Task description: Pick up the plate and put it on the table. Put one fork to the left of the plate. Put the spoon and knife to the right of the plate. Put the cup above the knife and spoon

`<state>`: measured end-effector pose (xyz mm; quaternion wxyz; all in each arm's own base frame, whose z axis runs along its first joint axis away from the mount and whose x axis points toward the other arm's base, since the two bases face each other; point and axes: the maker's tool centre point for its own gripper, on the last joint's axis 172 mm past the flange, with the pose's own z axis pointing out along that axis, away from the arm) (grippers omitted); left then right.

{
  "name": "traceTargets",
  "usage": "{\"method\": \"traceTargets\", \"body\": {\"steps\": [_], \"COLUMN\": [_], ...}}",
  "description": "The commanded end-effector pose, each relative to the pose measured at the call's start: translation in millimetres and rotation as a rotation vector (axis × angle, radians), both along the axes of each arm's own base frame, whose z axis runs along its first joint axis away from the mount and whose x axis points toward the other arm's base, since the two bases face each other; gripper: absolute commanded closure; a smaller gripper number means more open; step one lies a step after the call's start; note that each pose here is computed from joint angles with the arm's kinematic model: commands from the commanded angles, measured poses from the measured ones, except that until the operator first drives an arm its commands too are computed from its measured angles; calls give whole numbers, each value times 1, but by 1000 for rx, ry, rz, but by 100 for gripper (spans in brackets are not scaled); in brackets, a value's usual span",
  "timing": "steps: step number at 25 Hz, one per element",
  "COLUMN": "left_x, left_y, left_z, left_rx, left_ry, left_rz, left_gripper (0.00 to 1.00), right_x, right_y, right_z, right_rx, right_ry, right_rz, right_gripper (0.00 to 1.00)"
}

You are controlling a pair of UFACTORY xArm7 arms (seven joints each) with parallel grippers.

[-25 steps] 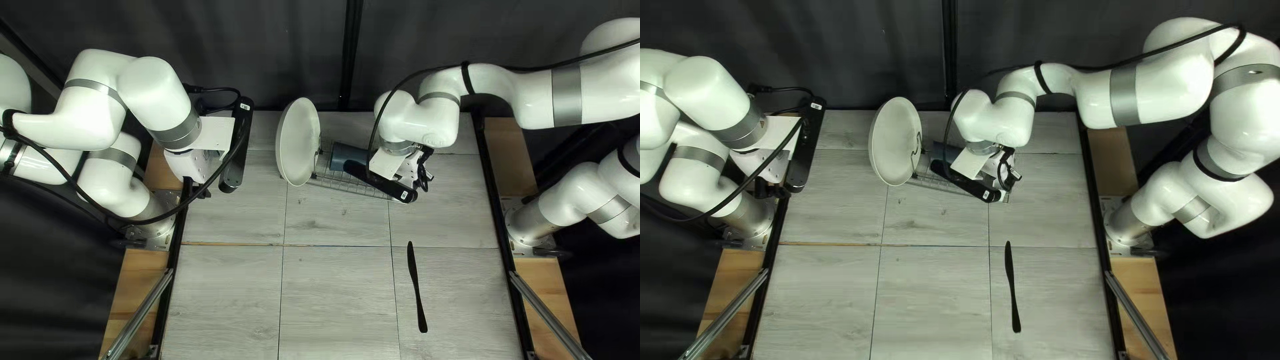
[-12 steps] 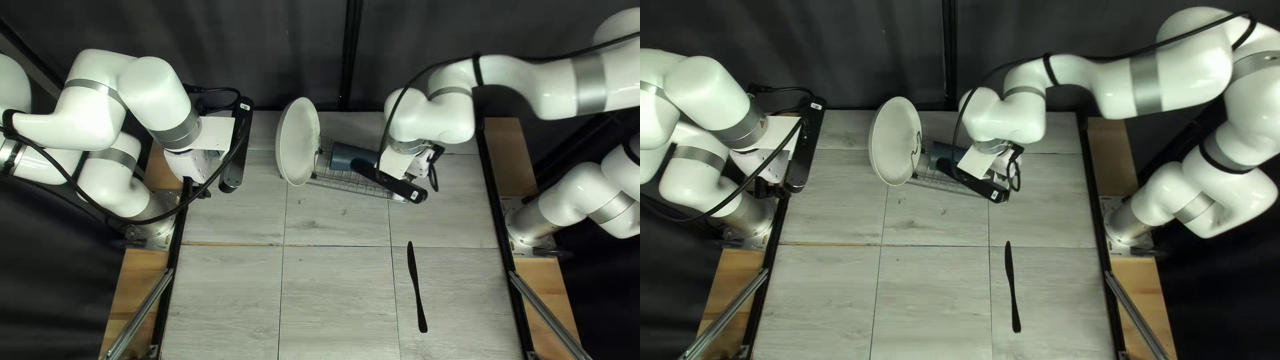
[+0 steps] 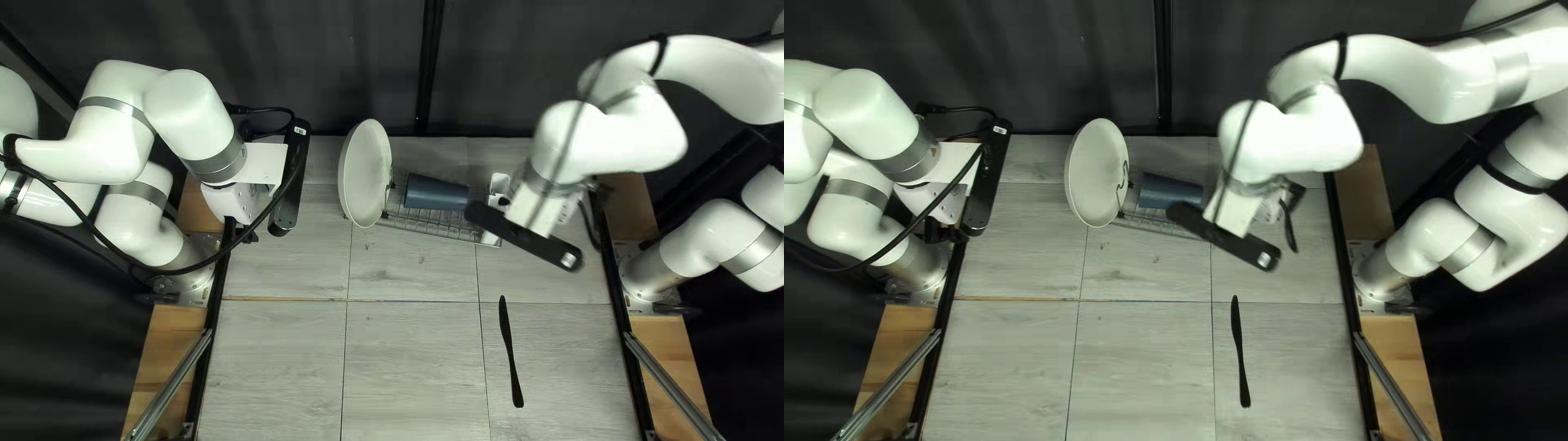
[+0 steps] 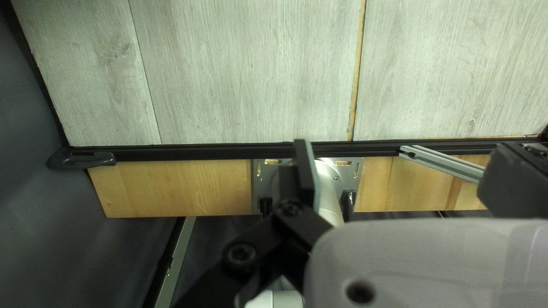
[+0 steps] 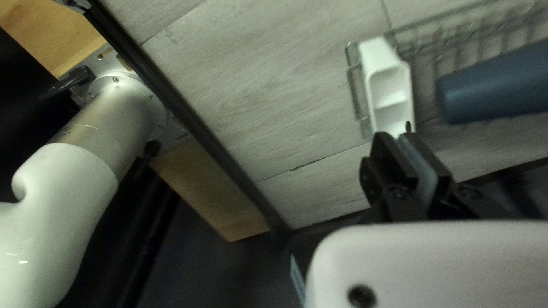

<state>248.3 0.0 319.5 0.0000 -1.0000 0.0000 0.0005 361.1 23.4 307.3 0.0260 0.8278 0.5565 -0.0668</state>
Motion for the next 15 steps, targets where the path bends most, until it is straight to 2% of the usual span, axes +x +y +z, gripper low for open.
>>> {"method": "traceTargets", "body": {"steps": [1, 2, 4, 8, 11, 15], "left_x": [0, 0, 0, 0, 0, 0], "left_y": [0, 0, 0, 0, 0, 0], "left_z": [0, 0, 0, 0, 0, 0], "left_rx": [0, 0, 0, 0, 0, 0], "left_ry": [0, 0, 0, 0, 0, 0], "left_rz": [0, 0, 0, 0, 0, 0], "left_gripper": [0, 0, 0, 0, 0, 0], "right_x": [13, 14, 17, 20, 16, 15], "right_y": [41, 45, 60, 93, 96, 94], "right_z": [2, 2, -4, -13, -14, -15], "right_rx": [90, 114, 206, 301, 338, 338], "right_ry": [-73, -84, -113, -121, -109, -98], "right_rz": [192, 221, 288, 377, 432, 431], "right_gripper": [100, 100, 100, 100, 100, 100]}}
